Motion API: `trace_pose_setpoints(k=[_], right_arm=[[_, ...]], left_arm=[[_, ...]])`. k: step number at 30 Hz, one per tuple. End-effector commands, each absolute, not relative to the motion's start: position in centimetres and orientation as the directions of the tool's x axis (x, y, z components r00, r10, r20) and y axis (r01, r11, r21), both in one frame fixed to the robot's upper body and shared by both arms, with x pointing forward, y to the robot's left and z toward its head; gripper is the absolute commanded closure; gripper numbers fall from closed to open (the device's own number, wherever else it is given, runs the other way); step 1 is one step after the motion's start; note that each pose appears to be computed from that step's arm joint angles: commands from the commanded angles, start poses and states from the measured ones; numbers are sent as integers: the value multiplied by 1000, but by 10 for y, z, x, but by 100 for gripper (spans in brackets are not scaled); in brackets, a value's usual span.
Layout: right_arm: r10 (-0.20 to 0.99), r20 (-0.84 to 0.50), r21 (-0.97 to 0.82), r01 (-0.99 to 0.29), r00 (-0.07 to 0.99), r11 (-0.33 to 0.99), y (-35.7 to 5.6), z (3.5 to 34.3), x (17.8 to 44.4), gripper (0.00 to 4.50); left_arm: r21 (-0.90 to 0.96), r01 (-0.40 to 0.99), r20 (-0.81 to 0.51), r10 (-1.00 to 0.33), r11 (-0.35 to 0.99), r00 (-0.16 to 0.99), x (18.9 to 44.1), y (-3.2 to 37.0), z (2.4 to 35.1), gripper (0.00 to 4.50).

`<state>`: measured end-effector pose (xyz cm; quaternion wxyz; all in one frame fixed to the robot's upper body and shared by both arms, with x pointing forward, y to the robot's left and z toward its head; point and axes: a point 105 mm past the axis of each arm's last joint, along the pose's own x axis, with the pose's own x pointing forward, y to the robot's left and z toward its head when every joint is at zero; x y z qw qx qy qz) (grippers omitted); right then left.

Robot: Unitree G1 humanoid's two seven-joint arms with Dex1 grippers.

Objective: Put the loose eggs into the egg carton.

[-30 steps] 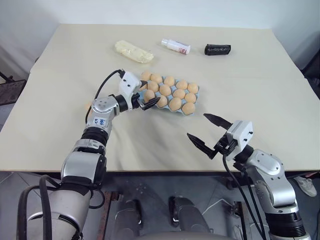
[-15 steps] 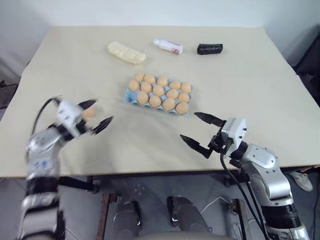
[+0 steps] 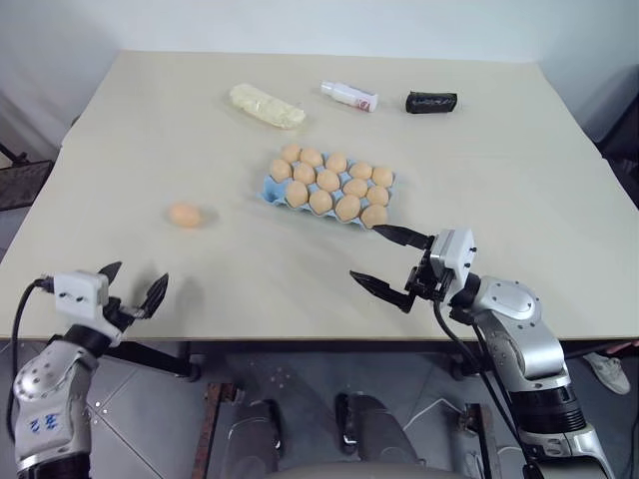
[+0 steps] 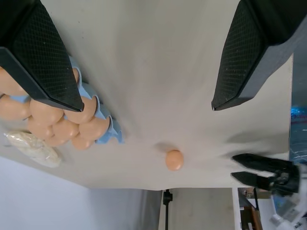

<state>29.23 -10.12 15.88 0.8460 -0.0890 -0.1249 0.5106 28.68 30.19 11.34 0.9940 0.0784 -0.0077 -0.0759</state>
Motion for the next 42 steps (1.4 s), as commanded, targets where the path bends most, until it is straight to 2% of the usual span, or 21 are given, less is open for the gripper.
trace_pose_setpoints(k=[1,8,15,19,22,24,28,32,37,41,42], right_arm=[[889,149,-307,-835,433,458,-101,168,292,0],[883,156,-307,-827,443,470,-99,169,294,0],[875,165,-306,-820,455,484,-99,169,293,0],[865,169,-307,-809,472,501,-102,170,294,0],[860,172,-307,-804,480,509,-102,171,294,0],[856,174,-307,-799,487,516,-103,172,294,0],[849,175,-306,-792,499,529,-105,172,293,0],[844,177,-308,-786,506,536,-106,173,294,0],[835,187,-316,-773,518,550,-106,175,293,0],[825,191,-321,-760,532,565,-108,177,290,0],[819,192,-321,-754,540,572,-110,177,289,0]], left_arm=[[179,133,65,-147,975,987,315,290,137,2],[174,113,78,-128,978,989,372,274,151,2],[182,144,13,-149,973,989,398,267,143,2],[187,158,-22,-157,969,987,403,268,137,92],[190,187,-14,-187,964,982,404,264,139,192],[176,237,33,-246,955,969,405,253,150,220],[194,384,126,-411,903,903,412,213,179,221],[235,515,136,-552,824,823,424,166,197,221],[266,579,76,-616,771,784,439,136,194,221],[259,588,61,-621,766,782,445,132,192,221],[258,585,59,-617,769,785,446,132,191,187]])
